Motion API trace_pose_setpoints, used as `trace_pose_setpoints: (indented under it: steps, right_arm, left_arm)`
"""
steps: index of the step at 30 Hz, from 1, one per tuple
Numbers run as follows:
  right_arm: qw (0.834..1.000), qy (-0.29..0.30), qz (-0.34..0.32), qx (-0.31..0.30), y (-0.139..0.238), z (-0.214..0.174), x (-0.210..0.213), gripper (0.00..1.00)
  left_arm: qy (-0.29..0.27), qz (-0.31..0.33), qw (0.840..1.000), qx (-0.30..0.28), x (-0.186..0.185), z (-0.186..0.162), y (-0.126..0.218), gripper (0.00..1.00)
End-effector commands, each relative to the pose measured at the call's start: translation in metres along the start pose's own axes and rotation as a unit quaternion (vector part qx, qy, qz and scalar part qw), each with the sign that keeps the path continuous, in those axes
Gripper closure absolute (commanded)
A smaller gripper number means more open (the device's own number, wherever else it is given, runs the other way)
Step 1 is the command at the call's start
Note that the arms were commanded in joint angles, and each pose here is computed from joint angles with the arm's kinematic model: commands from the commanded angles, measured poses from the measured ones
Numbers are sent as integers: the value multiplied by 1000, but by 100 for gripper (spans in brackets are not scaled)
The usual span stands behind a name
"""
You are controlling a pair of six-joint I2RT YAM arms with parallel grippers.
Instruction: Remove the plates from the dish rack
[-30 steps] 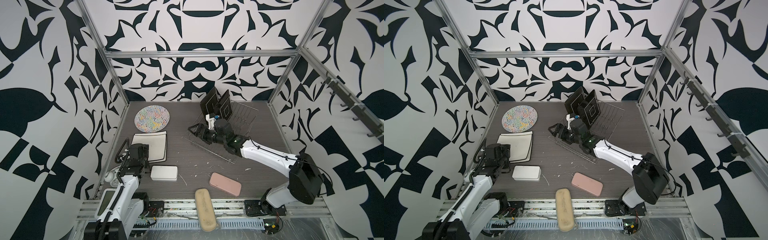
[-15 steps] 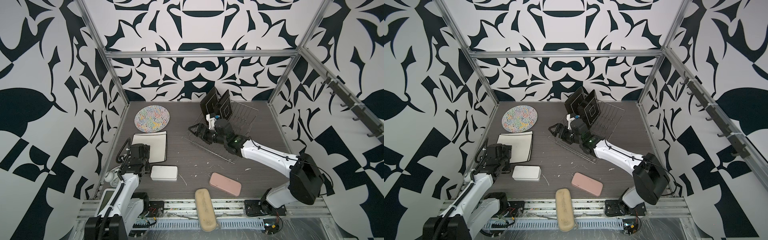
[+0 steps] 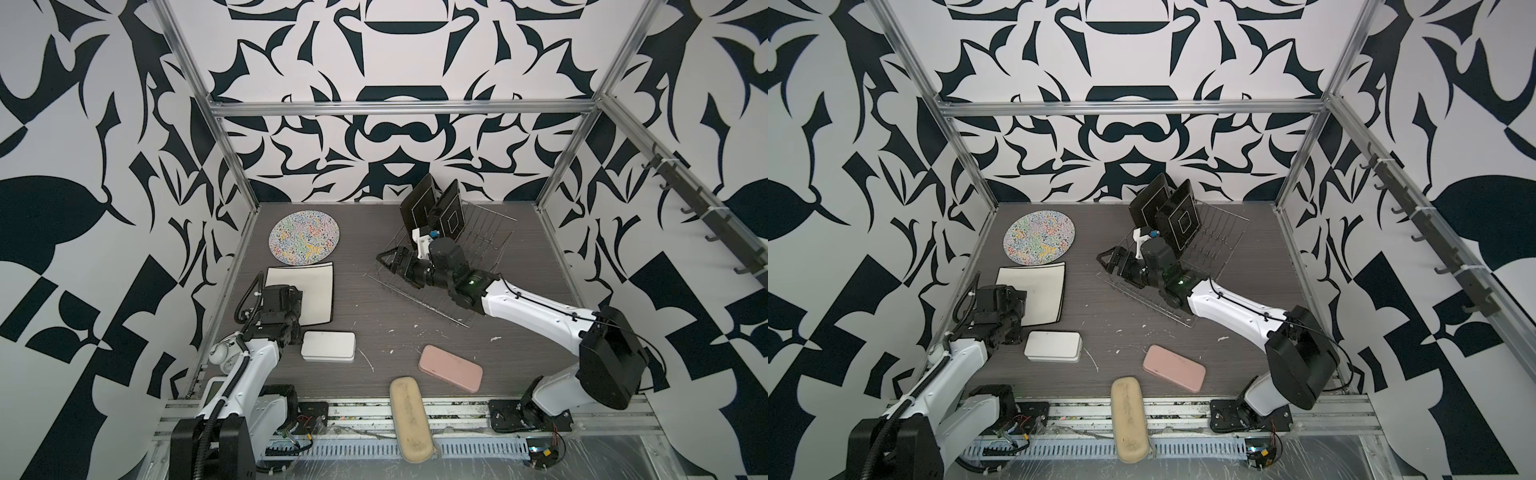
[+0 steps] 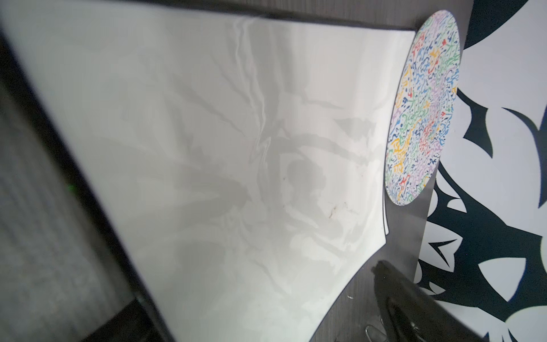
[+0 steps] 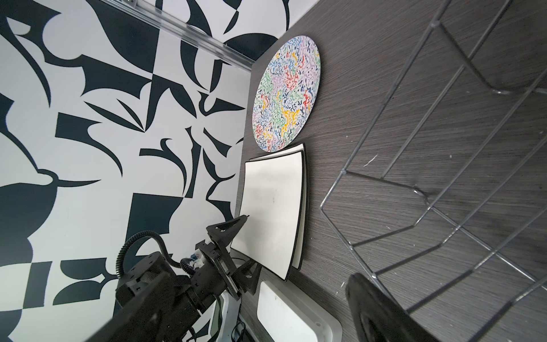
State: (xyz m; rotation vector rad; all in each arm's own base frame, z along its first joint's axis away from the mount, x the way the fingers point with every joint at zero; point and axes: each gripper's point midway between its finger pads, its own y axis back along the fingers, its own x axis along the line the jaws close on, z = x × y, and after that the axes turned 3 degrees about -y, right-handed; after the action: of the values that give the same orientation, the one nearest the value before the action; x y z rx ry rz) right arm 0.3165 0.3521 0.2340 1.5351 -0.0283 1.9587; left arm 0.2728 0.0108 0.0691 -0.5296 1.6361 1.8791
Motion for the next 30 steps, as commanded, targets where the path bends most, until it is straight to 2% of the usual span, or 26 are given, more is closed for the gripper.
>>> trace_pose_setpoints:
  steps: [1,30]
  right_arm:
    - [999,13,29,-19,12,10,23,5]
    - [999,15,30,-20,15,12,25,5]
  left_arm:
    - [-9,-20,1000,-7,-21,5,5,0]
    - [5,72,997,-8,-1,8,12,1]
